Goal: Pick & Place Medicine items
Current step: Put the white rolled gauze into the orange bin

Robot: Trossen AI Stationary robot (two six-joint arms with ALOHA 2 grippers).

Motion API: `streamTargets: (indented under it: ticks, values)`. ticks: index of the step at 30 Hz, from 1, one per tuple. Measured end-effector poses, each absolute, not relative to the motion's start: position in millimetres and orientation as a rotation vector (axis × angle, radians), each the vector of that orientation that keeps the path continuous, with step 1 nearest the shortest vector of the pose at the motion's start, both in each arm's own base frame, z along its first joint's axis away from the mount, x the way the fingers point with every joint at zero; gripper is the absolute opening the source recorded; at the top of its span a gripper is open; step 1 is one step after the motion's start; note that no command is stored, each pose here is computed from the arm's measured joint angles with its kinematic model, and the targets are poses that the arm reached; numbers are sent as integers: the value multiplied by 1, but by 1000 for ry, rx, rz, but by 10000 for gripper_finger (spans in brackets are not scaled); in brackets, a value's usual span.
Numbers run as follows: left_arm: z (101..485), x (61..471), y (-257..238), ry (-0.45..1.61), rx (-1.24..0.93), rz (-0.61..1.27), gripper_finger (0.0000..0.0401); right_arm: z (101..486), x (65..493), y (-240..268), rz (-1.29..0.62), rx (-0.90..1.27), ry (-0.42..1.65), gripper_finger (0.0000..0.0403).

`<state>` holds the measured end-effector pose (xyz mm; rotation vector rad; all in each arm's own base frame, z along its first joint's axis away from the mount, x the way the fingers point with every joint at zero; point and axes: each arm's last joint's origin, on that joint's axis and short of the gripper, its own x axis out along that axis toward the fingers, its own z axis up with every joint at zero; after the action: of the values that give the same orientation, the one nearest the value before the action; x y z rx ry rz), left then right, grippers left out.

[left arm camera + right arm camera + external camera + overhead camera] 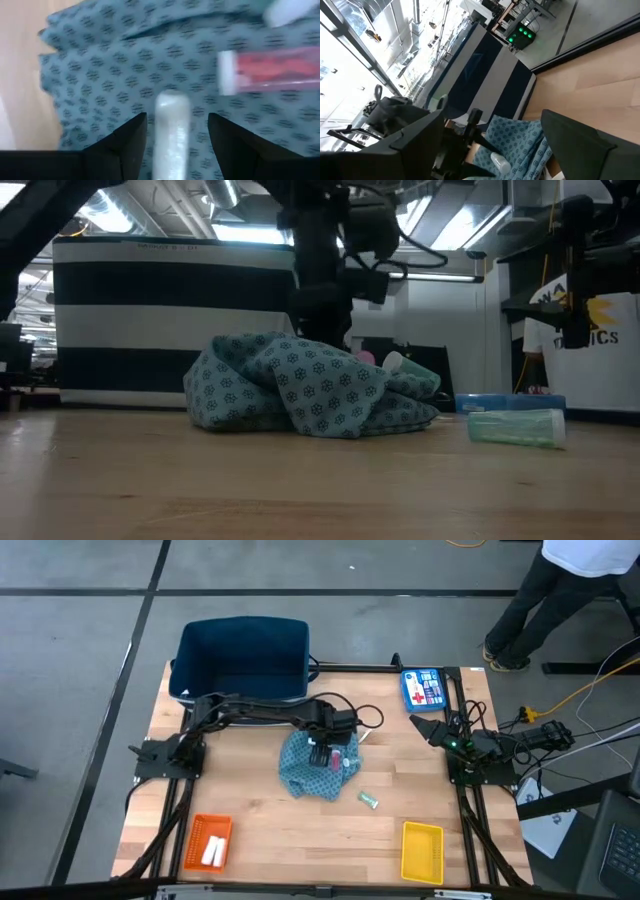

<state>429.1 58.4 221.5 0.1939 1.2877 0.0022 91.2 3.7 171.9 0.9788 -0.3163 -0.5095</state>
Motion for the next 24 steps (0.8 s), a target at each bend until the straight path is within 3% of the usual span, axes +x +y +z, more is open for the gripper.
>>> streamTargets:
  ticks: [24]
  values:
    - [207, 420, 67, 1427, 49, 30, 199, 172, 91, 3, -532, 946, -314, 334]
